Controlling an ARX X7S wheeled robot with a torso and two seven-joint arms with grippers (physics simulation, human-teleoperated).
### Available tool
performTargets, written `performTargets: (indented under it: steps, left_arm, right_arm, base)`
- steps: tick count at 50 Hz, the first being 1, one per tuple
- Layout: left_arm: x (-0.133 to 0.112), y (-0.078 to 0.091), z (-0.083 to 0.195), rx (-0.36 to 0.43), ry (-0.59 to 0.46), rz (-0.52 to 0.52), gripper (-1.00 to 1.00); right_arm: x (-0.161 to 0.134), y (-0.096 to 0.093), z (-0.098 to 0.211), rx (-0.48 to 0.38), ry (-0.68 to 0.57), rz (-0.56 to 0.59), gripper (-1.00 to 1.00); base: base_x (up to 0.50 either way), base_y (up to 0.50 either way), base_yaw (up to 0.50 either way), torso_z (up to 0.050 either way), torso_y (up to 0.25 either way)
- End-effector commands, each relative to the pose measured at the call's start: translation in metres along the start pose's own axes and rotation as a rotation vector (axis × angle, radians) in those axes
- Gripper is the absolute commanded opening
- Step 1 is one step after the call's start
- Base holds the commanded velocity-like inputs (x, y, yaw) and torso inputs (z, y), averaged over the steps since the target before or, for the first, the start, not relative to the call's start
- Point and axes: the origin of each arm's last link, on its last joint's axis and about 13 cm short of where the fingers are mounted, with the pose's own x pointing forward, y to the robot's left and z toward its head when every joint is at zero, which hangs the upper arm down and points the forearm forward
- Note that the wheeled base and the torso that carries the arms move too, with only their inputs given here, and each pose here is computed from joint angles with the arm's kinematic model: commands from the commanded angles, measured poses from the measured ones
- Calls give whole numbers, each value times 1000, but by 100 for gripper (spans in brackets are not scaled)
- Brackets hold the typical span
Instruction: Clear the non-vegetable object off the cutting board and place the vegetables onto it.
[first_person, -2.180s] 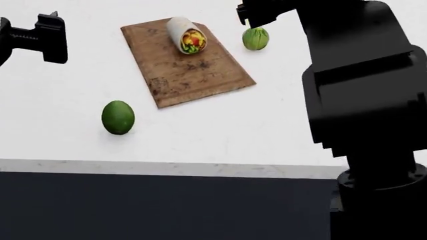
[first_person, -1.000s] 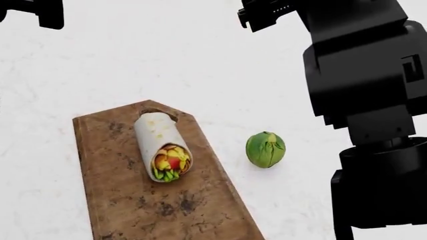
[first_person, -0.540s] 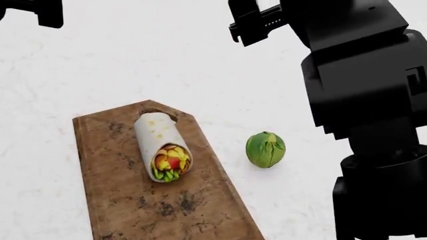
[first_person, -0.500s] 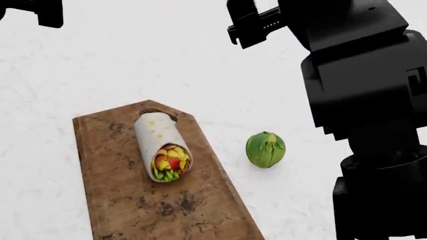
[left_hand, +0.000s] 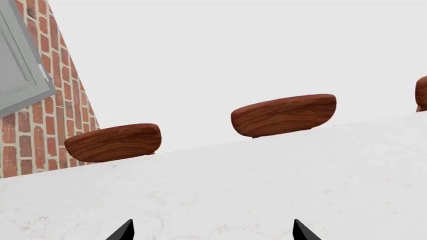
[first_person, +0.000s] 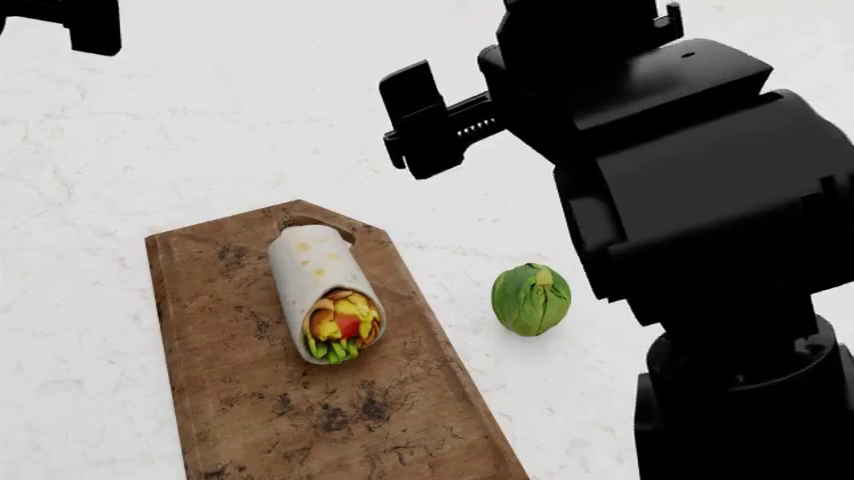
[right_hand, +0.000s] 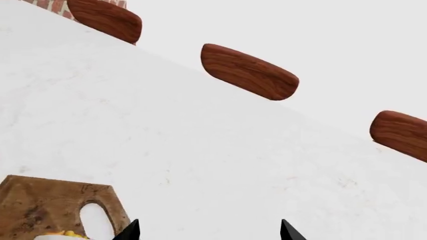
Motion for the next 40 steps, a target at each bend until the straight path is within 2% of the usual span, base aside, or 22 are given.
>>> performTargets:
  steps: [1, 15, 28, 31, 32, 33, 34, 40]
  left_arm:
    - [1, -3, 3, -11, -21, -22, 100]
    - [-5, -2, 3, -14, -25, -17, 100]
    - [-3, -4, 2, -4, -22, -15, 100]
    - [-3, -3, 3, -3, -24, -12, 100]
    - [-2, -3, 3, -2, -23, -12, 100]
    - [-2, -3, 3, -2, -23, -11, 100]
    - [-2, -3, 2, -1, -23, -10, 100]
    - [-2, -2, 1, 1, -20, -8, 100]
  right_arm:
    - [-11, 19, 10, 19, 30, 94, 100]
    - [-37, 46, 22, 28, 33, 230, 100]
    - [-26, 53, 21, 14, 74, 269, 100]
    - [-24, 58, 23, 20, 116, 286, 100]
    - [-24, 60, 23, 5, 123, 281, 100]
    - [-22, 60, 23, -30, 189, 246, 100]
    - [-22, 62, 24, -5, 151, 270, 100]
    - [-19, 65, 29, 25, 186, 265, 100]
  base:
    - [0, 0, 0, 0, 0]
    - [0, 0, 0, 0, 0]
    - [0, 0, 0, 0, 0]
    - [0, 0, 0, 0, 0]
    - [0, 0, 0, 0, 0]
    - [0, 0, 0, 0, 0]
    - [0, 0, 0, 0, 0]
    - [0, 0, 0, 0, 0]
